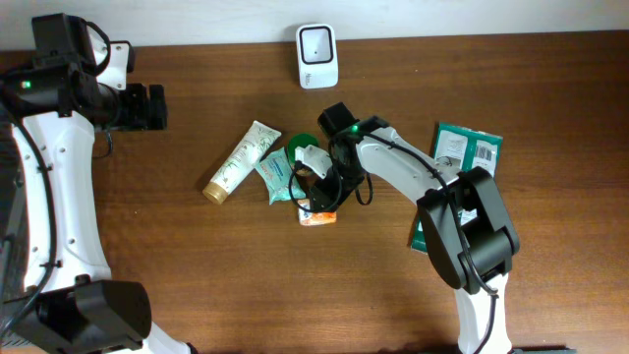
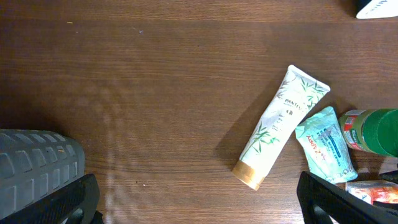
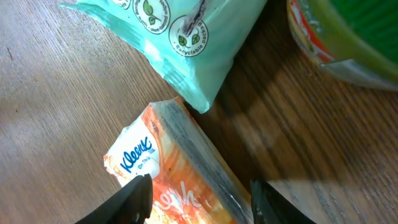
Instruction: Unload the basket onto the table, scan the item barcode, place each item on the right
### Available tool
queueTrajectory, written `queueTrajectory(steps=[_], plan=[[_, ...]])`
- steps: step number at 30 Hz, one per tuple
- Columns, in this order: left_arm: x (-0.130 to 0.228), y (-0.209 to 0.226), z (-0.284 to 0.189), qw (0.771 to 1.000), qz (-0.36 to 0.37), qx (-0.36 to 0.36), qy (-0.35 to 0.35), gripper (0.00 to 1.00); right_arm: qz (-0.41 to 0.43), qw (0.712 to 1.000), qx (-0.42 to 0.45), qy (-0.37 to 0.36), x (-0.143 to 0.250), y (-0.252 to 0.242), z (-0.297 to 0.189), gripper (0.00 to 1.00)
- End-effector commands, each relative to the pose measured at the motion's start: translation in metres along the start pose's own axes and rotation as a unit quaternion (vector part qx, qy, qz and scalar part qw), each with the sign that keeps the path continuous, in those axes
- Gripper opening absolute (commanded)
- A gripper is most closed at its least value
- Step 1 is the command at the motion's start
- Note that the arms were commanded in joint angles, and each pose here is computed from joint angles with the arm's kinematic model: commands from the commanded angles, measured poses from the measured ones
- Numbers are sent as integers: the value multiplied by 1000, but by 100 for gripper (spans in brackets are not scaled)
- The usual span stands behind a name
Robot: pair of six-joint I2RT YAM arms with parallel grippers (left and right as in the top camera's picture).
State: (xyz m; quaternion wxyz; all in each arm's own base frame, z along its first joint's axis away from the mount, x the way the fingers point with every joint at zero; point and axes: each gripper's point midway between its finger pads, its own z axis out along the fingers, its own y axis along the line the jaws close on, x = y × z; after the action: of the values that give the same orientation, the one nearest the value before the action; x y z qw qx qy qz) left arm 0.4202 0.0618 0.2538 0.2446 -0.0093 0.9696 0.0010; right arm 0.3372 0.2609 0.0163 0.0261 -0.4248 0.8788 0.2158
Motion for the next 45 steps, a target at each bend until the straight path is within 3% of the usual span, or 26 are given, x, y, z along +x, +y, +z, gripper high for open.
queueTrajectory(steps=[1, 2, 6, 8, 10, 11, 13, 14, 15, 16, 18, 20, 24, 26, 27, 28, 30, 34, 37, 41, 45], plan=[[-3, 0, -10, 1000, 6, 0, -13, 99, 11, 1000, -7, 15, 5, 3, 9, 25], [-3, 0, -10, 1000, 6, 0, -13, 99, 55, 998, 23, 18, 6, -7, 8, 4], [-3, 0, -10, 1000, 6, 0, -13, 99, 182, 982, 42, -23, -1, -21, -27, 4], [-3, 0, -10, 1000, 6, 0, -13, 99, 241, 967, 54, -63, 0, -30, -71, 4], [-3, 0, -10, 1000, 6, 0, -13, 99, 323, 941, 66, -78, 20, -52, -103, 4], [-3, 0, -10, 1000, 6, 0, -13, 99, 402, 908, 88, -75, 39, -74, -108, 4], [-3, 0, -10, 1000, 6, 0, -13, 99, 442, 889, 92, -75, 50, -85, -103, 4], [-3, 0, -10, 1000, 6, 0, -13, 99, 389, 915, 72, -76, 44, -77, -97, 5], [-3, 0, -10, 1000, 7, 0, -13, 99, 255, 964, 33, -74, 29, -51, -90, 21], [-3, 0, -10, 1000, 7, 0, -13, 99, 175, 981, 54, -58, 18, -35, -76, 39], [-3, 0, -10, 1000, 6, 0, -13, 99, 93, 993, 57, -50, -2, -9, -50, 49], [-3, 0, -10, 1000, 6, 0, -13, 99, 37, 996, 70, -31, -11, 4, -21, 52], [-3, 0, -10, 1000, 6, 0, -13, 99, -28, 995, 98, 18, 0, -9, 14, 51], [-3, 0, -10, 1000, 6, 0, -13, 99, -26, 995, 89, 32, 7, -6, 23, 45], [-3, 0, -10, 1000, 6, 0, -13, 99, -31, 995, 87, 41, 12, -3, 31, 31], [-3, 0, -10, 1000, 6, 0, -13, 99, -25, 995, 85, 49, 17, -3, 35, 4], [-3, 0, -10, 1000, 6, 0, -13, 99, 30, 995, 86, 44, 15, -3, 27, 4], [-3, 0, -10, 1000, 6, 0, -13, 99, 182, 978, 90, -46, -14, 3, -69, 4], [-3, 0, -10, 1000, 6, 0, -13, 99, 298, 947, 81, -90, 13, -31, -132, 4], [-3, 0, -10, 1000, 7, 0, -13, 99, 430, 895, 73, -92, 61, -81, -97, 4], [-3, 0, -10, 1000, 6, 0, -13, 99, 490, 860, 70, -127, 89, -96, -40, 4]])
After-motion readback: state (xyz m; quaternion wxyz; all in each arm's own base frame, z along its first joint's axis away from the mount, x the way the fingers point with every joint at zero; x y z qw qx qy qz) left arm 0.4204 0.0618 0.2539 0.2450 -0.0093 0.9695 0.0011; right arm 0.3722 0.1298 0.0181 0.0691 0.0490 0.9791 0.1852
